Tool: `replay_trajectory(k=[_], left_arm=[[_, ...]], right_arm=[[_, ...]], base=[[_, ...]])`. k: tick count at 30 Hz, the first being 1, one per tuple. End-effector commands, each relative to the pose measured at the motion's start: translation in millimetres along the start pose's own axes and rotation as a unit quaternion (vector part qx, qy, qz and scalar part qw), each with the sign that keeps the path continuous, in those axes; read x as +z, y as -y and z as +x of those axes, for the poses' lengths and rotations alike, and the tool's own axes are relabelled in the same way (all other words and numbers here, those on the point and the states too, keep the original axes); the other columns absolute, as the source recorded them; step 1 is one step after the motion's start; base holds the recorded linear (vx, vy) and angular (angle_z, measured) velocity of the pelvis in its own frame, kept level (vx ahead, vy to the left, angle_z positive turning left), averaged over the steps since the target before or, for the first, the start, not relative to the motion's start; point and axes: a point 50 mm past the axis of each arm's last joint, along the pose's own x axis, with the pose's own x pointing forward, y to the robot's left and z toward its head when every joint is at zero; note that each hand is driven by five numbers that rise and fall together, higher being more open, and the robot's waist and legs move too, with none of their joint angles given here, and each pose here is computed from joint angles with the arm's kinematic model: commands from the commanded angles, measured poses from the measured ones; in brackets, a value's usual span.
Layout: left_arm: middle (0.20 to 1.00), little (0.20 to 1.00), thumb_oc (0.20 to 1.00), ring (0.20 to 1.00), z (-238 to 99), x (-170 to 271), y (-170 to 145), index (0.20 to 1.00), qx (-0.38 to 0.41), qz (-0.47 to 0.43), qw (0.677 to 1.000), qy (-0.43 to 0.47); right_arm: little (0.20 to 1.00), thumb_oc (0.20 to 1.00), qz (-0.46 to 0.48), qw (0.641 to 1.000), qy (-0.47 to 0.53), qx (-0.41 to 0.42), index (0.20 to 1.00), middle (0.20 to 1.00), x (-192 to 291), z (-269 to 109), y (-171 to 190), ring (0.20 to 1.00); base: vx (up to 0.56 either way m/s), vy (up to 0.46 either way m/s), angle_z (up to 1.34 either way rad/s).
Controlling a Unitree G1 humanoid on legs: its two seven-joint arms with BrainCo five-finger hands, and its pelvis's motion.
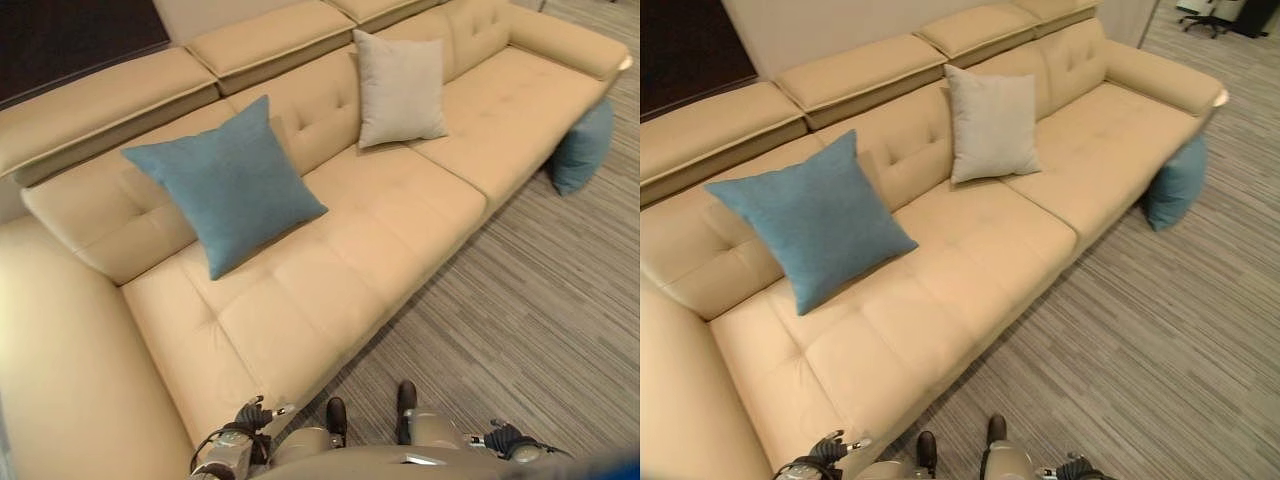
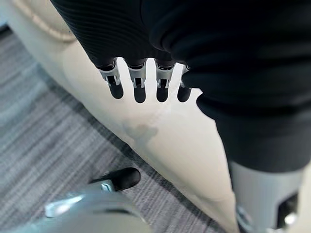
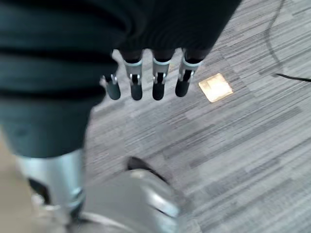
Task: Pick up all the scattered cushions and arrange them neatly on the sofa.
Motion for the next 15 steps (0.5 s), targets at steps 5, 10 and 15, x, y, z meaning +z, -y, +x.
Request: replay_trajectory(k=[5, 10, 15], left_arm=[[1.000, 1.000, 1.000, 1.000, 1, 7, -4, 1.000, 0.010, 0.013, 1.000, 0.011], [1.000, 1.000, 1.000, 1.000, 3, 15, 3, 1.000, 0.001, 0.022, 1.000, 0.020], [1.000, 1.000, 1.000, 1.000, 4, 26, 12, 1.000, -0.010, 0.041, 0.999, 0.034]], right_arm=[[1.000, 1.000, 0.004, 1.000, 0.024, -0.020, 1.000, 1.000, 13, 2, 8, 1.000], [1.000, 1.000, 0.037, 0.999, 0.007, -0.022, 1.000, 1.000, 1, 0, 6, 1.000], [1.000, 1.000, 0.070, 0.997, -0.031, -0.030, 1.000, 1.000, -24, -3, 3, 1.000]], base=[[0.03, -0.139, -0.79], [0.06, -0.172, -0.12], [0.04, -0.189, 0.19]])
